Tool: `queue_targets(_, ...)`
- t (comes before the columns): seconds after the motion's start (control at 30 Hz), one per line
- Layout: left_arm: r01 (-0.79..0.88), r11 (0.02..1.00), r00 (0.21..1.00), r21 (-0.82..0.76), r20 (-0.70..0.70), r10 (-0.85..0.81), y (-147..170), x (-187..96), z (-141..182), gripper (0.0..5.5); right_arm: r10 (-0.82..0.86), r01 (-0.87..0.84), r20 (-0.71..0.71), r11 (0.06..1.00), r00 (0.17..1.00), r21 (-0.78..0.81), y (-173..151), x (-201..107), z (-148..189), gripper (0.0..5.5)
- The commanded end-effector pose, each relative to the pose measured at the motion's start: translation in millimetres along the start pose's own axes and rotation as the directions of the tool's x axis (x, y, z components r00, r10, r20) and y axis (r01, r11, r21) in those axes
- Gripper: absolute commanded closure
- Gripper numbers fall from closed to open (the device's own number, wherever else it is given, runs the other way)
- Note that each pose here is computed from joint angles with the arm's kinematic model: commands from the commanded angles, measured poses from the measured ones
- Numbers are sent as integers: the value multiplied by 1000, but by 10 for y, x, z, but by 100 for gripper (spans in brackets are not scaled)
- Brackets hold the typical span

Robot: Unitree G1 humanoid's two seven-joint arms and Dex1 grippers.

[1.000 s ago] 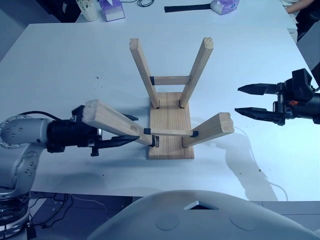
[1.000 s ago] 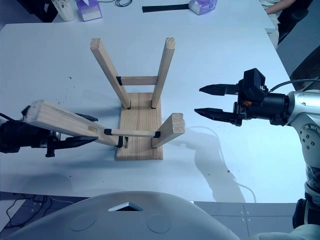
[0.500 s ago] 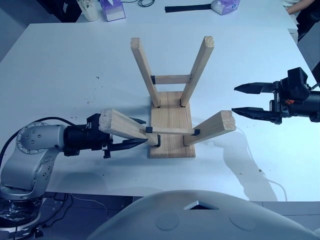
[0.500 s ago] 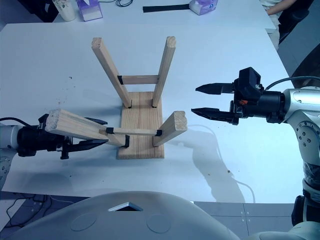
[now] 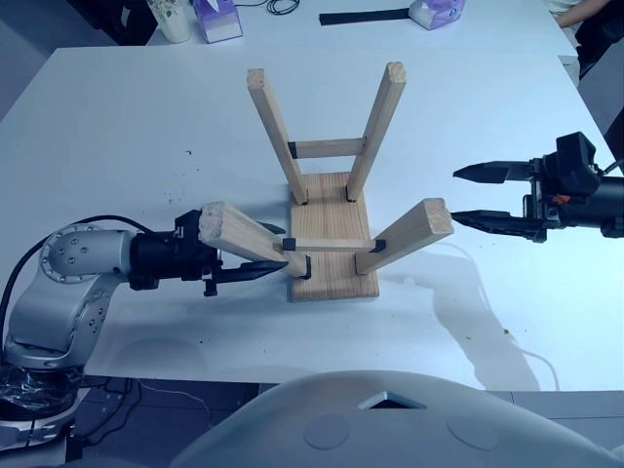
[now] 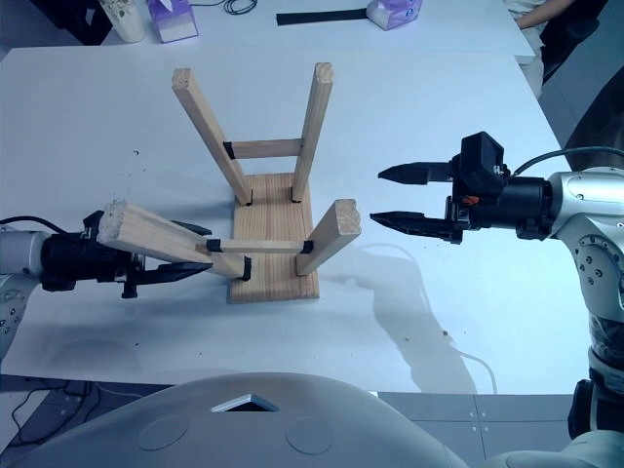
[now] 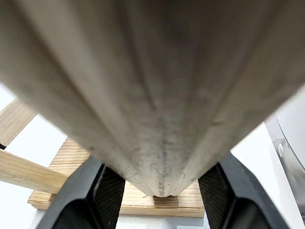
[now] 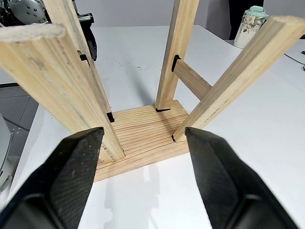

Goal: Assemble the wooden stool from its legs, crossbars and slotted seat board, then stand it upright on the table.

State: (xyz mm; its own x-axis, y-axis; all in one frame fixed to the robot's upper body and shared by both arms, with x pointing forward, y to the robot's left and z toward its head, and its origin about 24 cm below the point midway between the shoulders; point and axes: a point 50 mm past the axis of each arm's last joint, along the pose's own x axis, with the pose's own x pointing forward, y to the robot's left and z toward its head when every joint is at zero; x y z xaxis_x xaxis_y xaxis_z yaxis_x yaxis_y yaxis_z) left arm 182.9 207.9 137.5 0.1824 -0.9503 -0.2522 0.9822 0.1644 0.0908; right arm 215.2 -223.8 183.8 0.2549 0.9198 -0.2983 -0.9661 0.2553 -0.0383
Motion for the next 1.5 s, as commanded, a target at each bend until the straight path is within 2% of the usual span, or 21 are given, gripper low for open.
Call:
queue_targets(0.03, -15, 996, 989, -94, -149, 1, -26, -18, -255, 347, 17, -17, 6, 999, 1000, -46, 18, 36, 89, 235)
queue_targets(0.5, 49, 995, 979, -83, -193, -64, 67, 138, -278, 347, 62, -40, 269, 996, 961, -85, 100, 191, 575, 235)
queue_targets(0.63, 25, 997, 971, -79, -236, -43, 144, 187, -312, 347, 82, -51, 391, 995, 917, -90, 164, 325, 758, 235)
queue_targets(0.77, 29, 997, 972, -72, -232, -45, 199, 252, -261, 347, 63, -16, 433, 994, 899, -111, 241, 477, 844, 235)
queue_targets(1.0, -32, 997, 968, -74, -250, 12, 295, 313, -261, 347, -52, 68, 319, 997, 946, -40, 466, 858, 597, 235)
queue_targets(1.27, -138, 987, 962, -87, -248, 113, 426, 457, -250, 347, -173, 175, 407, 984, 897, 34, 579, 1032, 619, 235)
queue_targets(1.5, -133, 987, 964, -93, -242, 107, 430, 503, -222, 347, -355, 321, 391, 935, 849, 152, 508, 1194, 421, 336)
